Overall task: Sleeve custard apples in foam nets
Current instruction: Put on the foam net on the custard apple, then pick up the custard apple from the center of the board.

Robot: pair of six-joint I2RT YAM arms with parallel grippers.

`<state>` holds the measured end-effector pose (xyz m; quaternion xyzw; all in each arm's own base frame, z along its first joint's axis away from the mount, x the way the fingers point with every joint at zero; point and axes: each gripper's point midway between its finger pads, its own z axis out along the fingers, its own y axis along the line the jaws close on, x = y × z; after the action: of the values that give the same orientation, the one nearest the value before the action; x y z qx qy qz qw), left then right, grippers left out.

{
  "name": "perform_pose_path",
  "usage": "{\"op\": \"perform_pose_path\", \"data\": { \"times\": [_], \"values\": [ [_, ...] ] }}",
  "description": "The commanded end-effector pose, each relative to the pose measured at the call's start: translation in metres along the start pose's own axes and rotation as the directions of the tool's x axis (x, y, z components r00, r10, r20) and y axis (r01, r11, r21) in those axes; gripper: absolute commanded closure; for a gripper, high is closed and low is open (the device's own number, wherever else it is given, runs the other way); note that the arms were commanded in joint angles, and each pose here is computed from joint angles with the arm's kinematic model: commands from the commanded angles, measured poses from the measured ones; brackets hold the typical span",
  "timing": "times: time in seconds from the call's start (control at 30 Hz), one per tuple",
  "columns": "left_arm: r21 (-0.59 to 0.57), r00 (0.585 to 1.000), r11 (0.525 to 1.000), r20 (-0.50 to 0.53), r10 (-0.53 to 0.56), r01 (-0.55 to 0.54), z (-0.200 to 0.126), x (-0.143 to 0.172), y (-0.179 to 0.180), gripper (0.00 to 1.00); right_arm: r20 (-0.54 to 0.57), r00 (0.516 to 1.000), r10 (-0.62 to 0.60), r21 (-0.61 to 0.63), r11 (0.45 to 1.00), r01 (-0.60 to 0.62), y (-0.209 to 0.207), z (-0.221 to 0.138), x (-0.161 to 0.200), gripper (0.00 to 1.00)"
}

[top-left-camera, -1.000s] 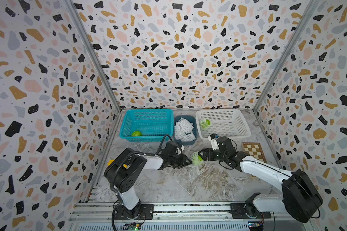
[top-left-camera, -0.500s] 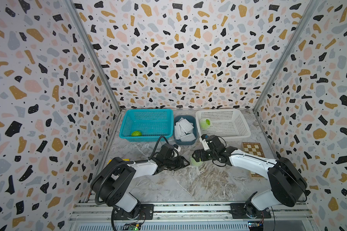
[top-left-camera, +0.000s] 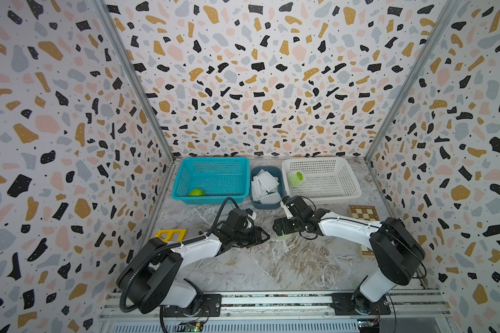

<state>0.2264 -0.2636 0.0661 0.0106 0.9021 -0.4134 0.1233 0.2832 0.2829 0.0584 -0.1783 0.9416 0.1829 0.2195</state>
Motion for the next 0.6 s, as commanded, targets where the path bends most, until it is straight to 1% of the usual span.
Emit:
{"op": "perform_pose_path", "data": {
  "times": [0.0,0.1,0.4,0.5,0.57],
  "values": [
    [-0.01,1.0,1.0,0.008,0.014,-0.014,-0.002,0.004,0.003,0.5,-0.004,0.999,-0.034,0.052,0.998,0.034,-0.001,-0.003,-0.004,0.08],
    [-0.012,1.0,1.0,0.011,0.012,-0.012,-0.004,0.005,0.004,0.5,-0.013,0.999,-0.051,0.065,0.997,0.051,-0.002,0.001,-0.002,0.11],
    [-0.021,1.0,1.0,0.005,0.007,-0.007,-0.005,0.007,0.007,0.5,-0.063,0.993,-0.1,0.107,0.989,0.106,-0.003,0.018,0.01,0.13],
    [-0.022,1.0,1.0,0.005,0.007,-0.007,-0.005,0.007,0.008,0.51,-0.074,0.992,-0.104,0.113,0.987,0.111,-0.003,0.021,0.014,0.12],
    [-0.021,1.0,1.0,0.005,0.008,-0.008,-0.005,0.007,0.008,0.51,-0.074,0.992,-0.104,0.119,0.987,0.113,-0.004,0.022,0.014,0.1]
  ]
}}
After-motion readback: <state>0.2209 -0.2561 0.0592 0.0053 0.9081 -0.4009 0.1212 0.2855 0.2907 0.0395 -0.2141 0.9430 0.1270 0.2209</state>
